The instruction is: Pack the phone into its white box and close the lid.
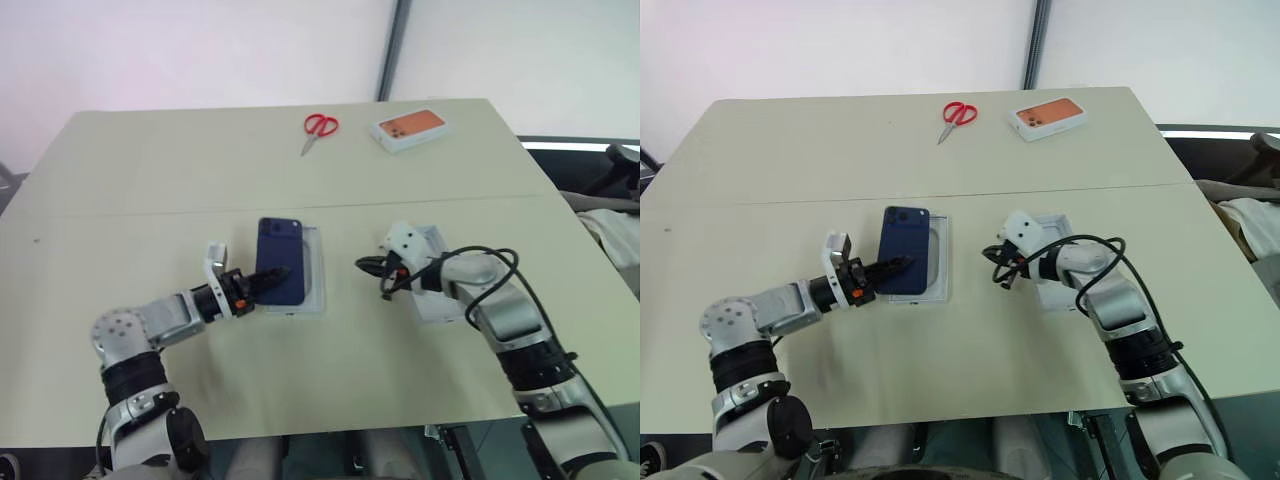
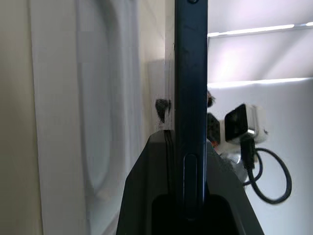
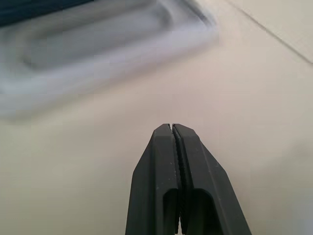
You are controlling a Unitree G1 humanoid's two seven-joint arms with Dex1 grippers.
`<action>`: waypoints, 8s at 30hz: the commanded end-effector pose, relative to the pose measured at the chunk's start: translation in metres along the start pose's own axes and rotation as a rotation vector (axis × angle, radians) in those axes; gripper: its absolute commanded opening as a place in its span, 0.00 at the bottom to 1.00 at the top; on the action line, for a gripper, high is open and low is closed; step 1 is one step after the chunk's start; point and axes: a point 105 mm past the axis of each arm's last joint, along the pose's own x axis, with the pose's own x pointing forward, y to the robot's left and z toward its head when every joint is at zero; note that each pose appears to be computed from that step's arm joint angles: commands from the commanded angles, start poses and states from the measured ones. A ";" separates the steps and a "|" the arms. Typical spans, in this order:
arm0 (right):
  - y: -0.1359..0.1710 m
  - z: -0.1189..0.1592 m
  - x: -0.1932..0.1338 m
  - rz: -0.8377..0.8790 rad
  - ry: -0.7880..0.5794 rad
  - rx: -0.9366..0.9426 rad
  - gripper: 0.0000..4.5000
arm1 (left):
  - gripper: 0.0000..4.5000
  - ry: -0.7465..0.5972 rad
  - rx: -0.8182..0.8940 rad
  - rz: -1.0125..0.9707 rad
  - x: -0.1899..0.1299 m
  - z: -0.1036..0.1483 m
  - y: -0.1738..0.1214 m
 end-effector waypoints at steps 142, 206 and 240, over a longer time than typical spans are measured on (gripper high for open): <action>0.021 -0.037 -0.050 -0.032 0.108 0.015 0.00 | 0.01 0.329 0.520 0.109 0.096 -0.050 -0.008; -0.010 -0.032 -0.121 -0.541 0.495 0.403 0.99 | 0.99 0.194 1.355 -0.422 -0.020 -0.003 -0.070; 0.008 -0.043 -0.094 -0.557 0.504 0.448 0.01 | 1.00 0.174 1.336 -0.369 -0.019 -0.011 -0.058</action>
